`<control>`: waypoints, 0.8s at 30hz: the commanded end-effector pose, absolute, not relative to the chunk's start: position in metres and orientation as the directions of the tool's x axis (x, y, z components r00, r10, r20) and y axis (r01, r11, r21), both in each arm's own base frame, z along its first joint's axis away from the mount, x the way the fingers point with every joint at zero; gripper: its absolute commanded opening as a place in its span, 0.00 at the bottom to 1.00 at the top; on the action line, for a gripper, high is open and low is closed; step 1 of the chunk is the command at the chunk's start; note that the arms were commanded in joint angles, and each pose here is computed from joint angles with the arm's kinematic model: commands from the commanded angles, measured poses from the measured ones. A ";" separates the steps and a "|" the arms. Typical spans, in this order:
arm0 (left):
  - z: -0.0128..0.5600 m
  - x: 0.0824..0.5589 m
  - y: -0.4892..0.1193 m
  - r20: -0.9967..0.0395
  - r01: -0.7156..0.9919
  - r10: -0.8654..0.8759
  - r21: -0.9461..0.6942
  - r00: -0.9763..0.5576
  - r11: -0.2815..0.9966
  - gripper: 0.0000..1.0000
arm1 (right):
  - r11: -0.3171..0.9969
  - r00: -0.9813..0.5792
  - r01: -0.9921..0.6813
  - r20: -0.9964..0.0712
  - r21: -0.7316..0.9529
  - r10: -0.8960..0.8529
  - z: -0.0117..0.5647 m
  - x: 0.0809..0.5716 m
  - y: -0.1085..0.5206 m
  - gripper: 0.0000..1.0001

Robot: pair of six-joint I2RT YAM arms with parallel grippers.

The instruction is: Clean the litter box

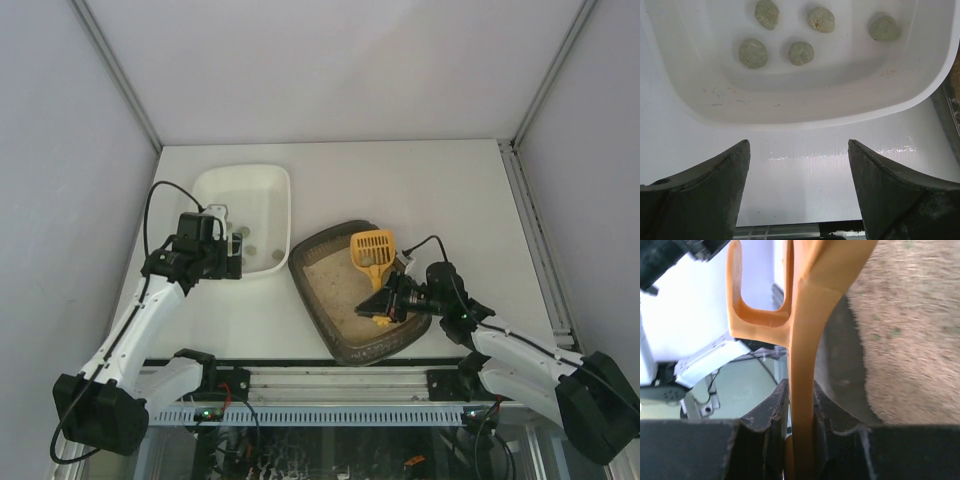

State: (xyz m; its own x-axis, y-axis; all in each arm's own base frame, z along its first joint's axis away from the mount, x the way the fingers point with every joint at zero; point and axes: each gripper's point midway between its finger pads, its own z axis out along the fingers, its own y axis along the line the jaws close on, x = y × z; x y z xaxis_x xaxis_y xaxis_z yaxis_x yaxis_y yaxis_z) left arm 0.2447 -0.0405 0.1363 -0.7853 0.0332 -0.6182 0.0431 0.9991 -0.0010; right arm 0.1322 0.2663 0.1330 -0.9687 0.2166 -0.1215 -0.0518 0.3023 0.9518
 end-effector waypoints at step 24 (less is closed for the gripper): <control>0.142 0.254 -0.036 -0.647 0.073 0.067 0.018 -0.760 0.997 0.84 | 0.300 -0.981 0.055 -0.004 0.952 0.193 0.155 0.079 0.252 0.00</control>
State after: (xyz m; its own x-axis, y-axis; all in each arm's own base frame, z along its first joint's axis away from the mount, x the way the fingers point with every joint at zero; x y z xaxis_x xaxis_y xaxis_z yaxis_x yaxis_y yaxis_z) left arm 0.2456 -0.0362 0.1307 -0.7995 0.0596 -0.5977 0.0597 0.9980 0.0197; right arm 0.0853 0.2507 0.1411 -0.9821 0.1884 -0.0012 0.0619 0.3292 0.9422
